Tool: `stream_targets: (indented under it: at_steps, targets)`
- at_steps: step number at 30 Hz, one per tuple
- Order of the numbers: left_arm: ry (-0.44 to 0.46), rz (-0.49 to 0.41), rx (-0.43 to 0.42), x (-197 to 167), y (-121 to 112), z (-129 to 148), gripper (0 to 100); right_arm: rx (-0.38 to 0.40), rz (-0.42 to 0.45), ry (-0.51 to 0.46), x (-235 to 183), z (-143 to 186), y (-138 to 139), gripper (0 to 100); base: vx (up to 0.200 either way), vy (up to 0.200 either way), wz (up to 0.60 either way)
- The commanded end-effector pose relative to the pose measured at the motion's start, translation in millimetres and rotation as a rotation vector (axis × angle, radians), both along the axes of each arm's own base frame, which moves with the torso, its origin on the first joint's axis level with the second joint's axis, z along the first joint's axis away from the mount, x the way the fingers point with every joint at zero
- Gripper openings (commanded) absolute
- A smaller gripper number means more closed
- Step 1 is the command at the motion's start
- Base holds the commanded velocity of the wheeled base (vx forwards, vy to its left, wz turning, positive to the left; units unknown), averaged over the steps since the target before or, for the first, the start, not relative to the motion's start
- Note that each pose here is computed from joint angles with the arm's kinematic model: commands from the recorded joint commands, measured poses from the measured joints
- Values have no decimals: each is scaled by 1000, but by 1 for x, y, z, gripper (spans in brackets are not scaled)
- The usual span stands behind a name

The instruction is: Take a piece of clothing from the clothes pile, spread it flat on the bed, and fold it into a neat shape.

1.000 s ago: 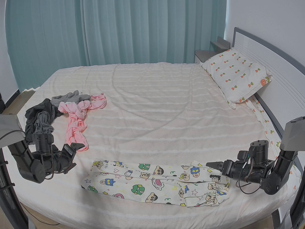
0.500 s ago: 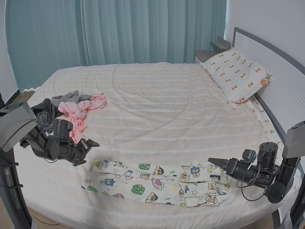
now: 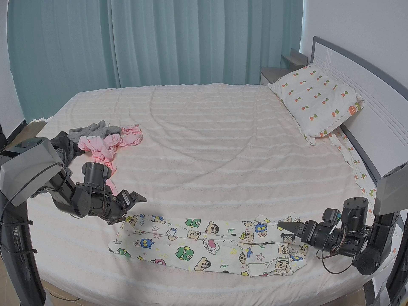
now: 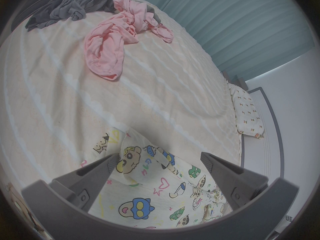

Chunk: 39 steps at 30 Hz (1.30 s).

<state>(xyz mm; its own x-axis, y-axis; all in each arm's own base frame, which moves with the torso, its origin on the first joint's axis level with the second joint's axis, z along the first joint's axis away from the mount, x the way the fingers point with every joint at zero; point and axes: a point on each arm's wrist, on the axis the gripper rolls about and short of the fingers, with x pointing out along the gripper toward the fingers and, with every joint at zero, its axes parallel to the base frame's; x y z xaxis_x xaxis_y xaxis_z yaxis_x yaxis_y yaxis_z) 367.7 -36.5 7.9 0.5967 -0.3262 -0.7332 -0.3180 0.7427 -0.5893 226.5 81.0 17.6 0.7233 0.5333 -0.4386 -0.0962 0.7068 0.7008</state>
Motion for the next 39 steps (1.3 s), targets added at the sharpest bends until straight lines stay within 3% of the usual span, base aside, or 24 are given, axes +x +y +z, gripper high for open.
stream_targets:
  at_steps: [1, 15, 33, 34, 39]
  targets:
    - [11, -6, 5, 0, -1, -2, 100, 2, -1, -8, 1, 0, 0, 100, 0, 0, 0]
    - [24, -41, 106, 0, -6, -13, 100, 4, -4, -13, 1, 2, -1, 100, 0, 0, 0]
    - [26, -44, 109, 0, -6, -15, 100, 5, 2, -10, 0, 1, 0, 100, 0, 0, 0]
    - [27, -43, 108, 0, -6, -15, 0, 5, 2, -10, 0, 1, 0, 100, 0, 0, 0]
    - [25, -43, 109, 0, -6, -14, 0, 4, 2, -9, 0, 1, 0, 100, 0, 0, 0]
